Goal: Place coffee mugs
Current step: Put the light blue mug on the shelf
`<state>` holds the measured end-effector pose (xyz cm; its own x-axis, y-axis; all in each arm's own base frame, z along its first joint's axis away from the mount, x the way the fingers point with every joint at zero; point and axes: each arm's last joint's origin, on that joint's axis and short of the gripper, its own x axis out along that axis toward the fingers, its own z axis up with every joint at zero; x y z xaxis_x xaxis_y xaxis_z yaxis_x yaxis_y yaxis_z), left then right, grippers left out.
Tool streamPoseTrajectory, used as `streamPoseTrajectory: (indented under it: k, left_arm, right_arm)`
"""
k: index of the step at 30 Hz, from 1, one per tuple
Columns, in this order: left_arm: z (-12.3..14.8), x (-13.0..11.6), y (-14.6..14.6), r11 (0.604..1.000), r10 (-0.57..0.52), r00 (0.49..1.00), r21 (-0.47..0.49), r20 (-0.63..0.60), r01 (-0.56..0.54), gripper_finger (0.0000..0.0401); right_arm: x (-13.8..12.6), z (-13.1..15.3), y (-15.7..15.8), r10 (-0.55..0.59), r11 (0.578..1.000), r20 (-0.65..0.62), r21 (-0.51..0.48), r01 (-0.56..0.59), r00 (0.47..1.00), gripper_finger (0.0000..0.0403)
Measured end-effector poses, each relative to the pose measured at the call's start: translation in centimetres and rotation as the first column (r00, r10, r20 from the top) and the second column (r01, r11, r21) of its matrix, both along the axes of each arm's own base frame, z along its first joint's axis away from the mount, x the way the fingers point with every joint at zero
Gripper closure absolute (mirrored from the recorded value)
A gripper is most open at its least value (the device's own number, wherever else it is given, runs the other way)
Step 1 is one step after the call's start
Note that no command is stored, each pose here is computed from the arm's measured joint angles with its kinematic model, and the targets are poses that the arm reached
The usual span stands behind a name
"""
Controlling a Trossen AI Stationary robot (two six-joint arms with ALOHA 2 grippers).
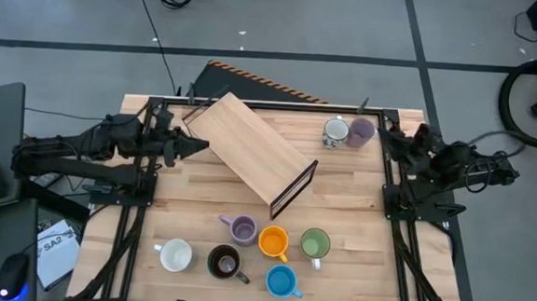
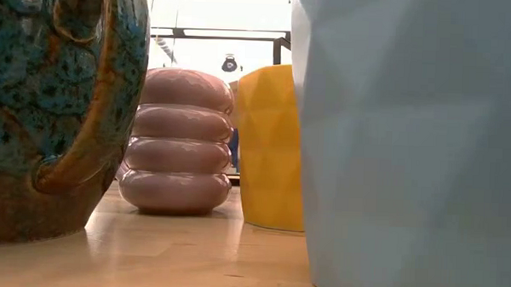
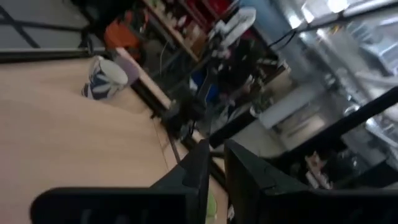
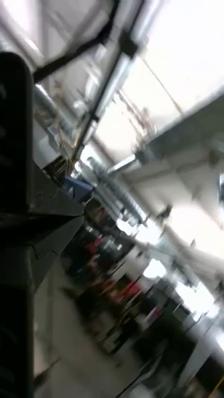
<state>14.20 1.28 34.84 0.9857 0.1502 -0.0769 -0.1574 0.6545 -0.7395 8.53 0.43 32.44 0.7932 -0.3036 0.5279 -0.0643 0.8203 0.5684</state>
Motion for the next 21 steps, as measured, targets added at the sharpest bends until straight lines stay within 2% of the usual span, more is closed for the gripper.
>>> streamPoseTrajectory:
  k: [2,5,10,15,18,21]
  left_arm:
    - [0.6,0.3,0.0,1.000,-0.018,0.999,-0.004,-0.044,0.018,0.0328]
    - [1.5,0.8,-0.1,0.997,-0.070,0.993,-0.025,-0.096,0.067,0.0305]
    - [3.5,1.4,-0.6,0.970,-0.232,0.965,-0.099,-0.119,0.221,0.0281]
    - [5.7,1.8,-1.2,0.957,-0.277,0.946,-0.139,-0.166,0.255,0.0280]
    - [6.0,2.4,-1.7,0.950,-0.300,0.925,-0.158,-0.232,0.268,0.0280]
    - [5.2,3.6,-2.5,0.936,-0.339,0.886,-0.208,-0.316,0.284,0.0280]
  right_arm:
    - [-0.2,0.8,0.0,-0.021,0.999,0.046,-0.029,0.022,0.999,0.0386]
    - [-0.5,1.5,-0.2,-0.067,0.998,0.094,-0.003,0.067,0.993,0.0386]
    - [0.0,2.1,-0.1,-0.089,0.996,0.074,-0.018,0.090,0.993,0.0386]
    - [1.0,3.0,0.2,-0.078,0.990,0.046,-0.113,0.082,0.996,0.0386]
    - [2.2,3.8,0.6,-0.073,0.983,-0.032,-0.171,0.067,0.997,0.0386]
    - [3.8,4.5,0.9,-0.076,0.979,-0.187,-0.202,0.038,0.979,0.0386]
